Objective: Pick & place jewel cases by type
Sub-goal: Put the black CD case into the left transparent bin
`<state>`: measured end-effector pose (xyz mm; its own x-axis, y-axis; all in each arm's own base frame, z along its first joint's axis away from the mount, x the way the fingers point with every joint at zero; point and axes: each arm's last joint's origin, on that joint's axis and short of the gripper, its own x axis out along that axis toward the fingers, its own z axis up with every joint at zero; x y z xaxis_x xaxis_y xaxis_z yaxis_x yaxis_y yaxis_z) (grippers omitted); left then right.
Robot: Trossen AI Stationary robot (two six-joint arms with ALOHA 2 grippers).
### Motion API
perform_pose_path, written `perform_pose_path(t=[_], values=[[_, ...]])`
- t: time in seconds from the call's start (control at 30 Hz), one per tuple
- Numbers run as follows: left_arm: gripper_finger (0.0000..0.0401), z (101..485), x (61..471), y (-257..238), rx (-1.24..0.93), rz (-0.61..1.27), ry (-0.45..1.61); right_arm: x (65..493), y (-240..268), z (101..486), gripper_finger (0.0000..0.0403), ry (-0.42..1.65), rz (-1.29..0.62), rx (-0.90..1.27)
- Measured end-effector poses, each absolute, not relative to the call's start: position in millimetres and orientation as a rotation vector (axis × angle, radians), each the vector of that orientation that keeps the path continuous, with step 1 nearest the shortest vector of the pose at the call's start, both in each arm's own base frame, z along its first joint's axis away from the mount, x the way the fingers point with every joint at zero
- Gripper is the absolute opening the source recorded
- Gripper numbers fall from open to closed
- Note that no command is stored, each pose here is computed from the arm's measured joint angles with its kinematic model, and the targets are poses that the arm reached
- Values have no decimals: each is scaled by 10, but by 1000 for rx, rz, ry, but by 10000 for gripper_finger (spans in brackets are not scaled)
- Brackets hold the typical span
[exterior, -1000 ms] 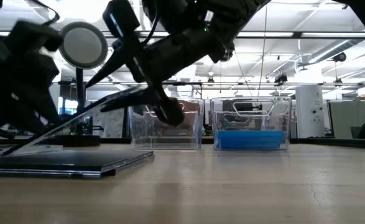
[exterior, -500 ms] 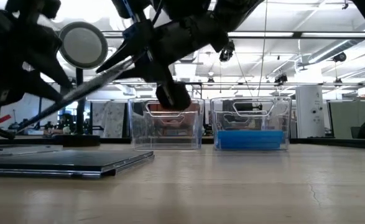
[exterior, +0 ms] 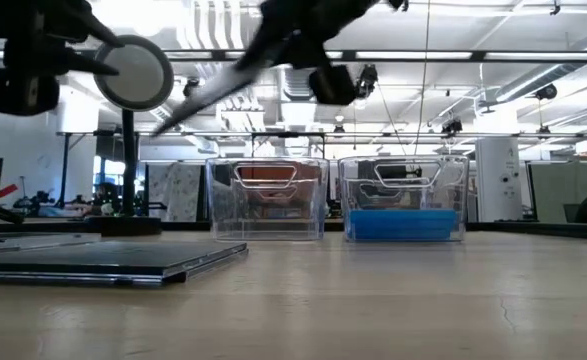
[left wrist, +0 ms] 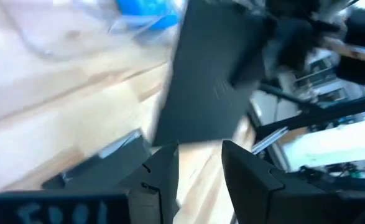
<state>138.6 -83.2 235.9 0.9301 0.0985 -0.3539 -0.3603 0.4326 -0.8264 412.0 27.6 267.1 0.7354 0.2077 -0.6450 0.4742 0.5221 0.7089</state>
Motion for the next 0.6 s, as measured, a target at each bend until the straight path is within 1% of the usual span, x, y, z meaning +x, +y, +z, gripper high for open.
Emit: perform_pose_path(t=[0.07,0.13,0.2,0.27,0.43,0.5,0.6], values=[[104,2398,1357,-804,-1090,290,237,3988,130,2810,17,733,-283,1012],[104,2425,1336,-784,-1099,293,211,3878,-77,2972,17,680,-338,1021],[104,2440,1325,-771,-1104,299,192,3798,-347,3077,17,640,-359,1061],[104,2442,1324,-764,-1096,310,181,3756,-628,3103,17,622,-358,1113],[104,2425,1346,-753,-1077,371,133,3666,-1169,2969,17,634,-425,1181],[104,2415,1366,-734,-1088,400,115,3676,-1271,2902,18,659,-388,1191],[104,2404,1383,-731,-1097,385,145,3720,-1339,2761,18,711,-352,1201]])
